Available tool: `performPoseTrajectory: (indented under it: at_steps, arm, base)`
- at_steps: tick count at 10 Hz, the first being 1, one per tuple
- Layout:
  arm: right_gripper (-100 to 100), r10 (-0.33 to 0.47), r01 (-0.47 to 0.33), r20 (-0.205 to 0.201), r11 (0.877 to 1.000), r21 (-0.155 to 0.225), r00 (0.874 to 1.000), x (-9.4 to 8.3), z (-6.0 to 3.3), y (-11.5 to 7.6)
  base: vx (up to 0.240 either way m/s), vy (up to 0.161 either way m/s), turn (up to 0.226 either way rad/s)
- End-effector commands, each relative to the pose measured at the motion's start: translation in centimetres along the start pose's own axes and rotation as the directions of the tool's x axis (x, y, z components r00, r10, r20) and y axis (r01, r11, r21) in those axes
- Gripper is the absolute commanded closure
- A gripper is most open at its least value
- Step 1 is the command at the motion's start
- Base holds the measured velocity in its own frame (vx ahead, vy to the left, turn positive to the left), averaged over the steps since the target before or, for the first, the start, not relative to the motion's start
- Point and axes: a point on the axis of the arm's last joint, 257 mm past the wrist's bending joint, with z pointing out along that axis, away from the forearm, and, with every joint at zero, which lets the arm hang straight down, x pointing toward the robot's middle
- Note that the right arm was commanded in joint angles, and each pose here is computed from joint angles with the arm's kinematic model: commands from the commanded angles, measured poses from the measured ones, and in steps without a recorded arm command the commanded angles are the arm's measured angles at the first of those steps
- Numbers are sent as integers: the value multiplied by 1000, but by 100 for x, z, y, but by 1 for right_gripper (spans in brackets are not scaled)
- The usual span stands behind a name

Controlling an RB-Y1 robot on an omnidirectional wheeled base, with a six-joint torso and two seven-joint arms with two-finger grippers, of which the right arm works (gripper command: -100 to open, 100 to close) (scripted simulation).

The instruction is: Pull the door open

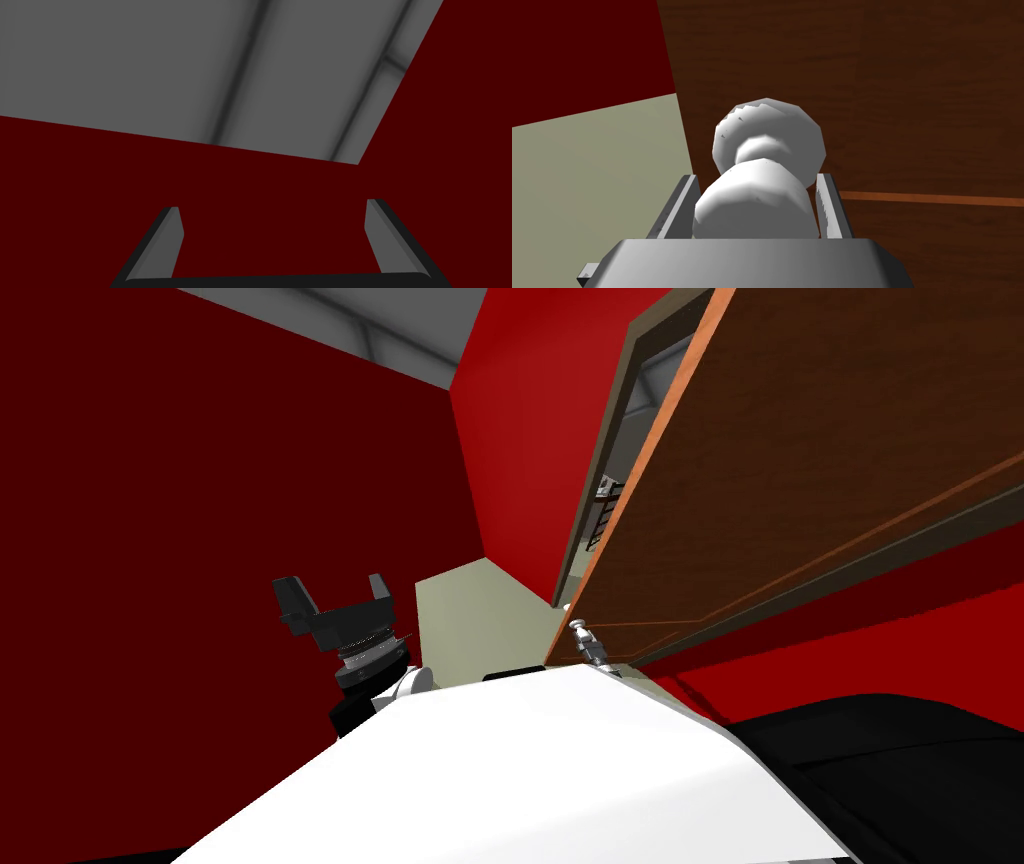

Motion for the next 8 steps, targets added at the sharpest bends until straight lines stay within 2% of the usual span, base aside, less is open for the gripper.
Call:
performPoseTrajectory:
  at_steps: [1, 2, 7, 8]
  arm:
    - [100, -2, 2, 11, 1000, -7, 1000, -40, -224, 49]
    - [100, -2, 2, 11, 1000, -7, 1000, -40, -224, 49]
    - [100, -3, 3, 12, 1000, -20, 1000, -9, -906, 132]
    - [100, -3, 3, 12, 1000, -20, 1000, -9, -906, 132]
  base:
    - [-42, -23, 230]
    - [-47, -25, 68]
    - [-80, -21, 170]
    - [-70, -5, 6]
